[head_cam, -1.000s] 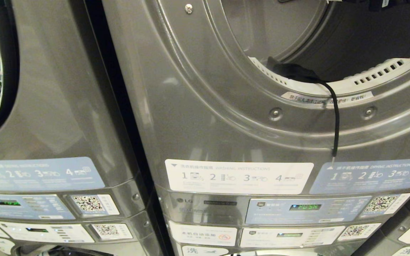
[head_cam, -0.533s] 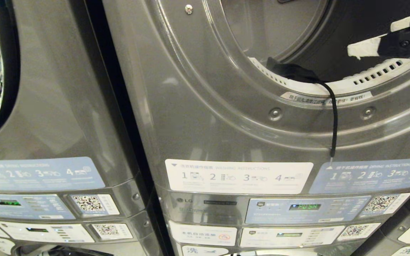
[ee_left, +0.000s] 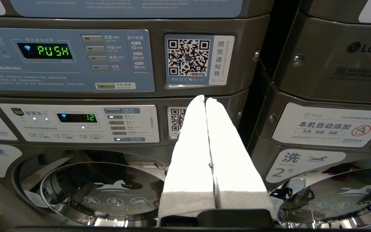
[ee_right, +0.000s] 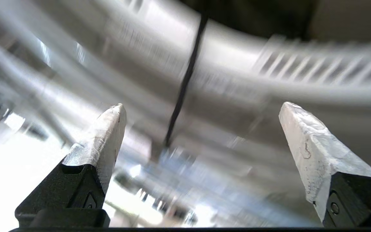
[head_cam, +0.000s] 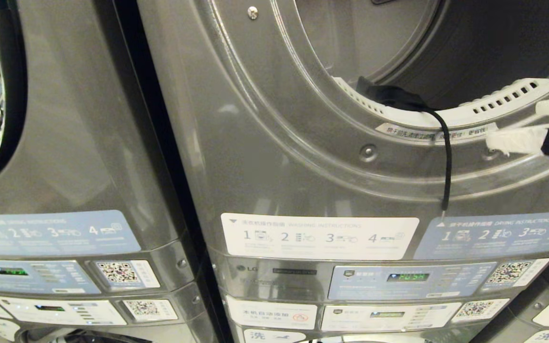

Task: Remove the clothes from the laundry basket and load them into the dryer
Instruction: Put the clothes in the dryer

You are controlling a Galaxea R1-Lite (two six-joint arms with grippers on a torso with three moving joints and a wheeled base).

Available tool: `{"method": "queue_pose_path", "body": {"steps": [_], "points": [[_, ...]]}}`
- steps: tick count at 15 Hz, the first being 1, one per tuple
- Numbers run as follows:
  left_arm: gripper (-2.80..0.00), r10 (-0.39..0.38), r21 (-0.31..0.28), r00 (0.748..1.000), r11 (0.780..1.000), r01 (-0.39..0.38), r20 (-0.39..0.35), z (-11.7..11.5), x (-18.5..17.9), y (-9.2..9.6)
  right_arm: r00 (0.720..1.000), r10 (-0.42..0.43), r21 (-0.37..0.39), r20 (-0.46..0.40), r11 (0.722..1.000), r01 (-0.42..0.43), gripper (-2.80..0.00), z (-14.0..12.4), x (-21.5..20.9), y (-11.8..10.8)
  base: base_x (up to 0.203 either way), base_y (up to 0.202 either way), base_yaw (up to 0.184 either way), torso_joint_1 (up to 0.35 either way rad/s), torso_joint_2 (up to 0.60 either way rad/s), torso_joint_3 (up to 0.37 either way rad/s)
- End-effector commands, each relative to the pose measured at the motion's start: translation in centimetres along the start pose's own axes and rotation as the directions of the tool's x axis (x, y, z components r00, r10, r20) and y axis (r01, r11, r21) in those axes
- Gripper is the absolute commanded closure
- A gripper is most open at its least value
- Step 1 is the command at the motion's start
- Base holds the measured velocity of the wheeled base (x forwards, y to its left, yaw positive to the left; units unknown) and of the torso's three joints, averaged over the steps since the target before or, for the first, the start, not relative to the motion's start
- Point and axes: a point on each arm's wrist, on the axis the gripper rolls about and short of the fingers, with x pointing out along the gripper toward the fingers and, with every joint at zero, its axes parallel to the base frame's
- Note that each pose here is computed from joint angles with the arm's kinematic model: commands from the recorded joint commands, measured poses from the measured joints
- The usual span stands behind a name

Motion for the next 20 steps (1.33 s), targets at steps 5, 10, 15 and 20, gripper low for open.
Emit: {"method": "queue_pose_path", "body": {"steps": [5, 10, 15, 20], "points": [[0.0, 0.0, 0.0, 1.0, 1.0, 0.0, 0.003, 0.0, 0.0, 0.0, 0.999, 0.021, 0.056, -0.047, 0.998, -0.018, -2.8, -3.9, 0.5, 0.9, 0.0, 0.0, 0.0, 0.0, 0.0, 0.0], [0.0, 0.0, 0.0, 1.0, 1.0, 0.0, 0.001, 0.0, 0.0, 0.0, 0.998, 0.019, 0.131, -0.066, 0.991, -0.01, -2.8, -5.7, 2.3, 1.2, 0.0, 0.0, 0.0, 0.0, 0.0, 0.0], [0.0, 0.001, 0.0, 1.0, 1.0, -0.001, 0.001, 0.0, 0.0, 0.0, 0.999, 0.014, 0.149, -0.032, 0.989, -0.009, -2.8, -6.2, 3.6, 1.4, 0.0, 0.0, 0.0, 0.0, 0.0, 0.0], [0.0, 0.0, 0.0, 1.0, 1.0, 0.0, 0.002, 0.0, 0.0, 0.0, 1.0, 0.015, 0.151, -0.025, 0.988, -0.011, -2.8, -6.6, 5.1, 1.6, 0.0, 0.0, 0.0, 0.0, 0.0, 0.0]]}}
